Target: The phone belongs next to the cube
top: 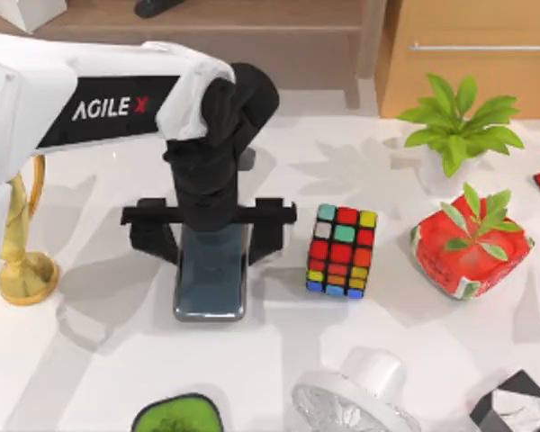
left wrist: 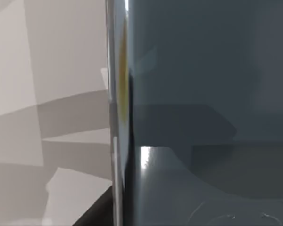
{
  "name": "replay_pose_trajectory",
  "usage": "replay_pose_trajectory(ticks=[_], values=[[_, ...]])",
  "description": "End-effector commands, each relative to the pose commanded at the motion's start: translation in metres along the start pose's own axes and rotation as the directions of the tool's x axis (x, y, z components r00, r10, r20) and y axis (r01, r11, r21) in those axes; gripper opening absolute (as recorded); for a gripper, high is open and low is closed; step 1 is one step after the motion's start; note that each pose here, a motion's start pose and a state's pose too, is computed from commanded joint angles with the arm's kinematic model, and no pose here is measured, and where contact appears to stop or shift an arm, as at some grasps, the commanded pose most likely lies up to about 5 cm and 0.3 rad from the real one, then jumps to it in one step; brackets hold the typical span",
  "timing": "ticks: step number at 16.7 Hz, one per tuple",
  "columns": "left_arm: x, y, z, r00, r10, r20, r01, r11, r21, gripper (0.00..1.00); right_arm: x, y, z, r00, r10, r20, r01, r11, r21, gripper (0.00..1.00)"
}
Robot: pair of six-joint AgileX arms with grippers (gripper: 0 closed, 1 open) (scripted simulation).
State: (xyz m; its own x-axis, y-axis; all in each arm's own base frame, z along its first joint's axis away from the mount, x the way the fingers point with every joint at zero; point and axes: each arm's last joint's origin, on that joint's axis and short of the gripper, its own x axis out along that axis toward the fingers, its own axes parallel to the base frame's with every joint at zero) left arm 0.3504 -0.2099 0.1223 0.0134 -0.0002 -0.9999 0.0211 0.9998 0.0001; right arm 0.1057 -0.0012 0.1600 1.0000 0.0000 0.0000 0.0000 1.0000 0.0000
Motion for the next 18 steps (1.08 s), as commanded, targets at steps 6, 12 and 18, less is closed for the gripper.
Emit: replay_pose_trajectory(ticks=[6, 12, 18], values=[[0.0, 0.0, 0.0, 1.0, 0.0, 0.0, 0.0, 1.0, 0.0, 0.38, 0.0, 0.0, 0.0, 1.0, 0.0, 0.0, 0.0, 1.0, 0.0, 1.0], [0.0, 0.0, 0.0, 1.0, 0.0, 0.0, 0.0, 1.0, 0.0, 0.83, 0.0, 0.0, 0.0, 1.0, 0.0, 0.0, 0.0, 1.0, 0.0, 1.0], [0.0, 0.0, 0.0, 1.0, 0.0, 0.0, 0.0, 1.0, 0.0, 1.0, 0.0, 0.0, 0.0, 1.0, 0.0, 0.0, 0.0, 1.0, 0.0, 1.0]])
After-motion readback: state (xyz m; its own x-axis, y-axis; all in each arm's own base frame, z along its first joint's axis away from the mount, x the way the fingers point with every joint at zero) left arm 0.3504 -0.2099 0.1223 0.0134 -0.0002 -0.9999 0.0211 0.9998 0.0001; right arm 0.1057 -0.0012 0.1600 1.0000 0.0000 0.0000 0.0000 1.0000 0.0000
